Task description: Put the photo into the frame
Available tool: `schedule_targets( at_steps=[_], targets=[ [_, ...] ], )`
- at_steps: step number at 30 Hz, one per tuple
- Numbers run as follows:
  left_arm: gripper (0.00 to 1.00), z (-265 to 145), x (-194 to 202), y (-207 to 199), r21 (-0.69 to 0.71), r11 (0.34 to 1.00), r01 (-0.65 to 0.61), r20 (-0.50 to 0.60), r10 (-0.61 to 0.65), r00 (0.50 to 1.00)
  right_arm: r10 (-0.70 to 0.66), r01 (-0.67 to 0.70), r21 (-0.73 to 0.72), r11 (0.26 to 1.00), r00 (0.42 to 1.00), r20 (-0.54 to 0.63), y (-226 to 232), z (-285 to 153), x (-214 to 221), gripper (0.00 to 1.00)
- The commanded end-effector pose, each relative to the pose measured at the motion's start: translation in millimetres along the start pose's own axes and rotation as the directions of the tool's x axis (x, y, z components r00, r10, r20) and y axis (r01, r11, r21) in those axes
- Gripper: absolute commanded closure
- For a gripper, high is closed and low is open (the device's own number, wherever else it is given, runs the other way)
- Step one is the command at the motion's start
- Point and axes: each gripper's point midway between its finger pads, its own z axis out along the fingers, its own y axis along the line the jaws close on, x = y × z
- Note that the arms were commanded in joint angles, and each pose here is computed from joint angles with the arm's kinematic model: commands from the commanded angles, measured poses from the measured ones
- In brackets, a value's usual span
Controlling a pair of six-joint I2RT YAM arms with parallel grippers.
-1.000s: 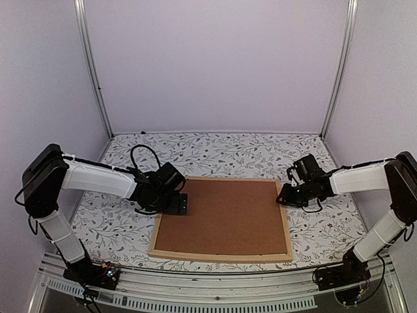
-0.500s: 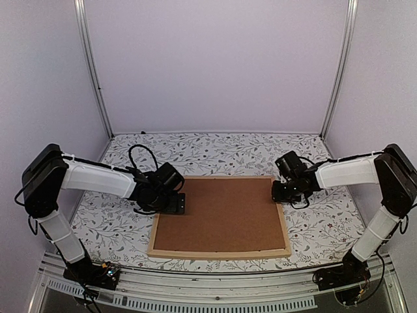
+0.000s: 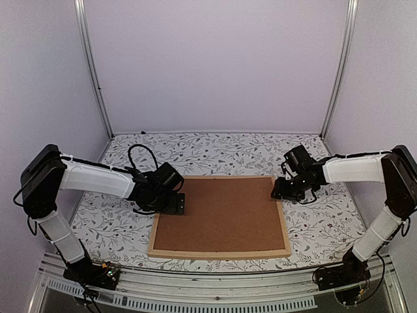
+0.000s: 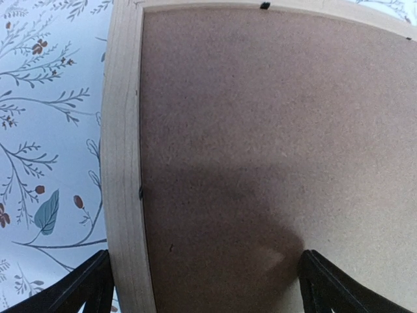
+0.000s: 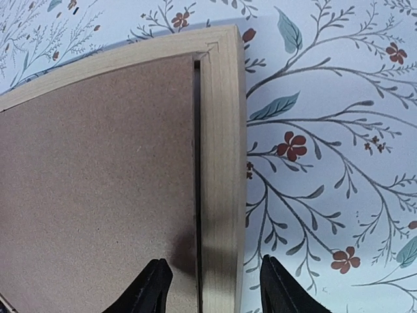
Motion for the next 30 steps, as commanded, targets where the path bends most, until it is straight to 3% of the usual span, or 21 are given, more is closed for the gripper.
schedule_targets(
  at_steps=[1,11,18,24,30],
  targets=[
    [0.0,-9.1,-2.0,-6.7,0.039,0.999,-0.029,0.009,0.028,1.0,-0.021,0.021,-0.043,0.999,1.0,-0.003,4.2,-13.0,-15.8,0.47],
    [0.0,-9.0,-4.3,-4.0,0.036,0.999,-0.029,0.014,0.028,0.999,-0.004,0.008,-0.088,0.996,0.999,0.039,-3.6,-0.5,-53.9,0.43],
    [0.0,-9.7,-3.2,-3.5,0.038,0.999,-0.027,0.014,0.027,1.0,-0.001,0.002,-0.103,0.995,1.0,0.007,-7.4,26.2,-56.0,0.43],
    [0.0,-10.6,-4.7,-3.0,0.038,0.999,-0.028,0.02,0.027,0.999,0.012,-0.016,-0.08,0.997,0.999,-0.049,-18.3,46.1,-35.5,0.51],
    [0.0,-7.3,-1.5,-2.3,0.039,0.999,-0.025,0.009,0.025,1.0,-0.014,0.018,0.038,0.999,0.996,-0.086,-29.6,51.0,-10.7,0.63]
  ],
)
